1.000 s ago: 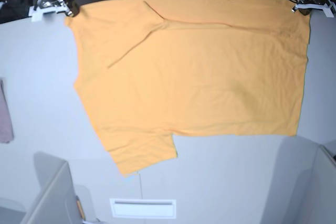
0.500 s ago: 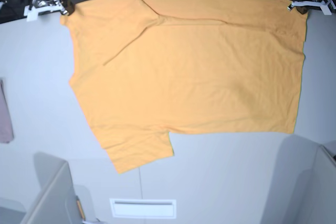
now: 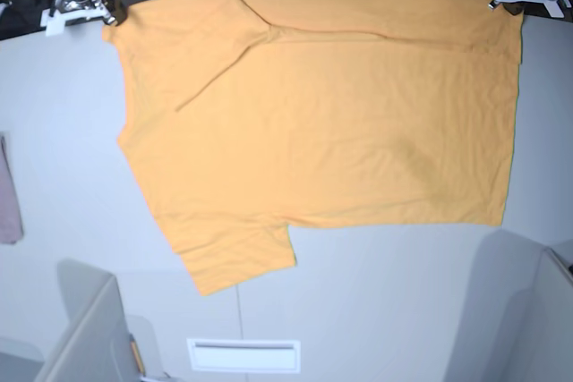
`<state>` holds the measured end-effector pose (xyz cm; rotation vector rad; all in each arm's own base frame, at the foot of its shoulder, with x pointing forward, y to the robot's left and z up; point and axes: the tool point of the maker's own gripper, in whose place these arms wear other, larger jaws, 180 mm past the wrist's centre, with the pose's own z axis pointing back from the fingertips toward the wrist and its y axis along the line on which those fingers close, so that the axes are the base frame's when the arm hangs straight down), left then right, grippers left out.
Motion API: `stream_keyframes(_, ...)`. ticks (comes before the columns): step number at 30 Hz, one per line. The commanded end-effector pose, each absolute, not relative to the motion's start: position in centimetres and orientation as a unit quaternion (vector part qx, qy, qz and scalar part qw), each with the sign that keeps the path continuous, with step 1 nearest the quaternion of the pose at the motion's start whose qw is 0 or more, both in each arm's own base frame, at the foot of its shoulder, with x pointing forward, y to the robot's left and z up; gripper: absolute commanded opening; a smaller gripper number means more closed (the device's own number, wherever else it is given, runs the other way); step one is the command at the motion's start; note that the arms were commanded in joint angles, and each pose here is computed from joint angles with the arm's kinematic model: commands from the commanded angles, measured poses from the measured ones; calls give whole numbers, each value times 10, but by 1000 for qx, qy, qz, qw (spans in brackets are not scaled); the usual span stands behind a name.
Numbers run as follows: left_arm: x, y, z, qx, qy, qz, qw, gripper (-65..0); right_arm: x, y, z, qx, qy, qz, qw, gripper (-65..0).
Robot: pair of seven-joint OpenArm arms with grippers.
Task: Fold the T-shirt properly
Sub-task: 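Pull the shirt toward the robot with both grippers to straighten it, then release the shoulders and move both grippers to the shirt's hem corners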
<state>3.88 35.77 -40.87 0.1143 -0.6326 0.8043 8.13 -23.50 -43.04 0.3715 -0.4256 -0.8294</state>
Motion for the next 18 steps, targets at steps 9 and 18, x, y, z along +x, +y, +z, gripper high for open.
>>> stream_keyframes(9, 30, 370, -396, 77, -311, 383, 866, -589, 81, -240, -415, 171, -212, -380, 884, -398)
stream_keyframes(18, 28, 391, -354, 121, -359, 392, 838, -140, 118, -278, -377, 137, -289, -357, 878, -386)
